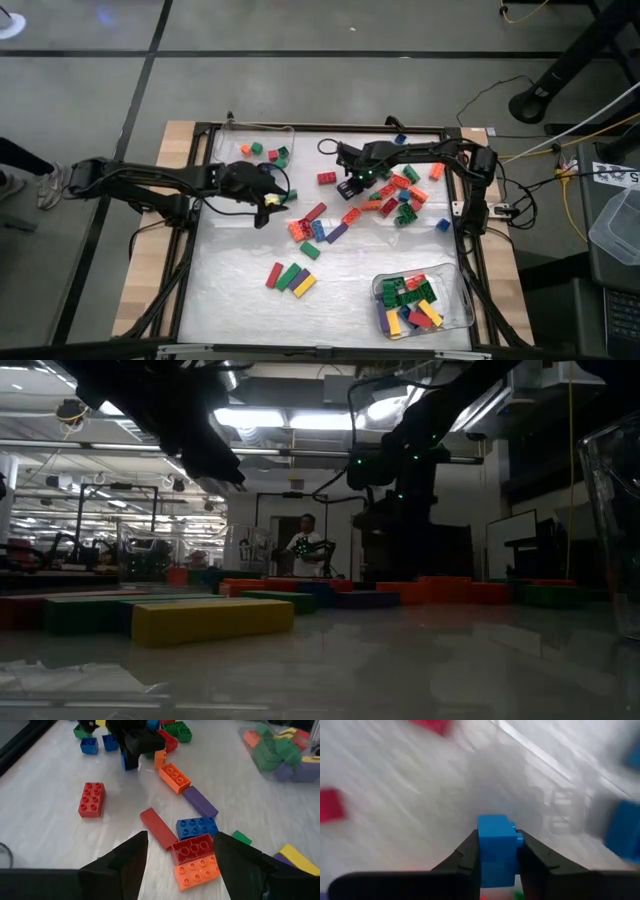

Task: Sort blocks by size
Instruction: Put the square blue game piece into the top transparent bin

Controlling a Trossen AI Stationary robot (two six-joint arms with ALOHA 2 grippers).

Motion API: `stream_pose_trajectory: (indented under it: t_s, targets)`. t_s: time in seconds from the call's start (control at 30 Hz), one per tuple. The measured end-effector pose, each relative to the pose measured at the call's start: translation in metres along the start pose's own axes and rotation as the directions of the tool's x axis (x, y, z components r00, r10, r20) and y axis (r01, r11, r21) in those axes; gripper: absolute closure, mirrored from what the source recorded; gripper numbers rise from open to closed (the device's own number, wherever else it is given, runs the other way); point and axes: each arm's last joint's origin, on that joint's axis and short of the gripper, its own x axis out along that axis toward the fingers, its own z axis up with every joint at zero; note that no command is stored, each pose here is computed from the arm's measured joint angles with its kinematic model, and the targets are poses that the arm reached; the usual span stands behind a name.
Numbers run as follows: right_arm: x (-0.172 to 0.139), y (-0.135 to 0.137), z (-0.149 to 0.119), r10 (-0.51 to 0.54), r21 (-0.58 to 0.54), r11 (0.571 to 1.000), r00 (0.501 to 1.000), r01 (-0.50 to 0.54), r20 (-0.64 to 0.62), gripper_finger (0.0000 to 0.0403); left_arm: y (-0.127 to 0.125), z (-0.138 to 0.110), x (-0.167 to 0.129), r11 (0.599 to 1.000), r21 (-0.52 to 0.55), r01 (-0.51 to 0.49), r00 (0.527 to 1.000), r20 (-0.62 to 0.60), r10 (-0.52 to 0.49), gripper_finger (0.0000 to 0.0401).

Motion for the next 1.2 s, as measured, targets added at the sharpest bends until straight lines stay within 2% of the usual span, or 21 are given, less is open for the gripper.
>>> stream_pose_trajectory:
  t_s: [0.1,0.2,0.27,0.4,0.53,0.63,0.8,0.97,1.03,1.1,1.2]
  targets:
    - [-0.005,0.008,0.010,0.089,-0.013,0.996,0.993,-0.088,0.072,0.0315,0.000,0.000,-0.011,1.000,-0.002,0.001,1.000,0.007,-0.001,0.0190]
    - [-0.011,0.020,0.026,0.220,-0.057,0.975,0.953,-0.213,0.209,0.0315,-0.001,0.001,-0.025,1.000,-0.015,0.003,1.000,0.030,-0.002,0.0190]
    - [-0.017,0.028,0.038,0.307,-0.103,0.952,0.895,-0.289,0.324,0.0315,-0.001,0.002,-0.034,0.999,-0.032,0.005,0.999,0.049,-0.004,0.0190]
    - [-0.032,0.042,0.057,0.436,-0.201,0.898,0.735,-0.391,0.519,0.0315,-0.001,0.004,-0.049,0.999,-0.040,0.011,0.995,0.096,-0.008,0.0190]
    - [-0.047,0.049,0.067,0.482,-0.261,0.868,0.590,-0.422,0.648,0.0315,-0.002,0.005,-0.058,0.999,-0.038,0.015,0.991,0.130,-0.010,0.0190]
    - [-0.053,0.051,0.071,0.483,-0.277,0.862,0.520,-0.426,0.705,0.0315,-0.002,0.005,-0.060,0.999,-0.037,0.016,0.990,0.140,-0.011,0.0190]
    - [-0.057,0.051,0.074,0.449,-0.261,0.874,0.472,-0.411,0.759,0.0315,-0.002,0.005,-0.060,0.999,-0.036,0.016,0.990,0.139,-0.011,0.0190]
    - [-0.041,0.056,0.086,0.470,-0.297,0.852,0.380,-0.432,0.797,0.0314,-0.002,0.005,-0.060,1.000,-0.023,0.014,0.990,0.139,-0.011,0.0190]
    - [-0.032,0.061,0.094,0.480,-0.306,0.845,0.369,-0.438,0.796,0.0314,-0.002,0.005,-0.060,1.000,-0.023,0.014,0.990,0.138,-0.011,0.0190]
    - [-0.022,0.064,0.101,0.480,-0.302,0.847,0.385,-0.437,0.788,0.0313,-0.002,0.005,-0.060,1.000,-0.023,0.014,0.990,0.138,-0.011,0.0190]
    - [-0.014,0.070,0.110,0.489,-0.312,0.843,0.384,-0.438,0.783,0.0302,-0.002,0.005,-0.060,1.000,-0.025,0.014,0.990,0.137,-0.011,0.0190]
